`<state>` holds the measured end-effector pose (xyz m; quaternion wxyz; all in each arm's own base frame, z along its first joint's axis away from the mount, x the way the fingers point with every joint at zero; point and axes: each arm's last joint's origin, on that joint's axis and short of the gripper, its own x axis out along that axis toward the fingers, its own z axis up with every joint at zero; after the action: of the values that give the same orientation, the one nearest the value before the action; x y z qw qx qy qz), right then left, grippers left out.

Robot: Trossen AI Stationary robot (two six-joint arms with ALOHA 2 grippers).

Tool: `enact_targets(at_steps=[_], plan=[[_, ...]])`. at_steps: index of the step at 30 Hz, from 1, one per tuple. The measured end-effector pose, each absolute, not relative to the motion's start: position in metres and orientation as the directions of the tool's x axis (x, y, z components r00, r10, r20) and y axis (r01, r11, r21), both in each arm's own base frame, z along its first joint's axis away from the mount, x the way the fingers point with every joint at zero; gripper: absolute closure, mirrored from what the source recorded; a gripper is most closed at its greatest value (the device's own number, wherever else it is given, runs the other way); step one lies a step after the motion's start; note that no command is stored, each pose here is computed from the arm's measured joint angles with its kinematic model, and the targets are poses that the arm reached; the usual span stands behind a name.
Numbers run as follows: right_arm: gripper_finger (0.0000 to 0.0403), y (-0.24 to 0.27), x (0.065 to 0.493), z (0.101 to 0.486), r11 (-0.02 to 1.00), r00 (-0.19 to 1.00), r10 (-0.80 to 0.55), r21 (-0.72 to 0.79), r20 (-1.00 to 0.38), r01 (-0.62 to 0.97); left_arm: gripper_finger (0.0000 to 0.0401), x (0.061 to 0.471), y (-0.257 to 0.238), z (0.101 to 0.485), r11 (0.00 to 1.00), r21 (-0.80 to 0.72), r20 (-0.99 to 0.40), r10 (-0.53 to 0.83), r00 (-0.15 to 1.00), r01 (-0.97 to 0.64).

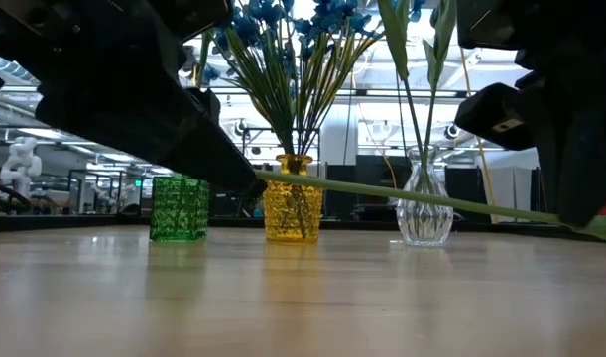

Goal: Sort flowers into vase by color
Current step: Put the white flower into the green vase

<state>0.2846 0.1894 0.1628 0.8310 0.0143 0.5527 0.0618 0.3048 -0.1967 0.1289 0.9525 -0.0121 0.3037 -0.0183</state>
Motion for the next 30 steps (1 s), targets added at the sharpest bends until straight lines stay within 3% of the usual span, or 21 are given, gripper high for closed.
enact_targets(at_steps=[8, 20, 30], plan=[[0.0402, 0.1886, 0.2851, 0.1627, 0.993, 0.385, 0.112, 0.088, -0.916, -0.079, 0.0231, 0.3026, -0.1959, 0.1263, 0.999, -0.014, -0.604, -0.031, 0.797, 0.029], [0.0402, 0.1829, 0.2887, 0.1627, 0.995, 0.386, 0.103, 0.088, -0.917, -0.056, 0.0274, 0.3038, -0.1967, 0.1279, 0.999, -0.032, -0.588, -0.038, 0.808, 0.025], [0.0402, 0.183, 0.2889, 0.1628, 0.994, 0.388, 0.104, 0.089, -0.916, -0.056, 0.0376, 0.303, -0.1964, 0.127, 0.999, -0.023, -0.6, -0.042, 0.799, 0.035]])
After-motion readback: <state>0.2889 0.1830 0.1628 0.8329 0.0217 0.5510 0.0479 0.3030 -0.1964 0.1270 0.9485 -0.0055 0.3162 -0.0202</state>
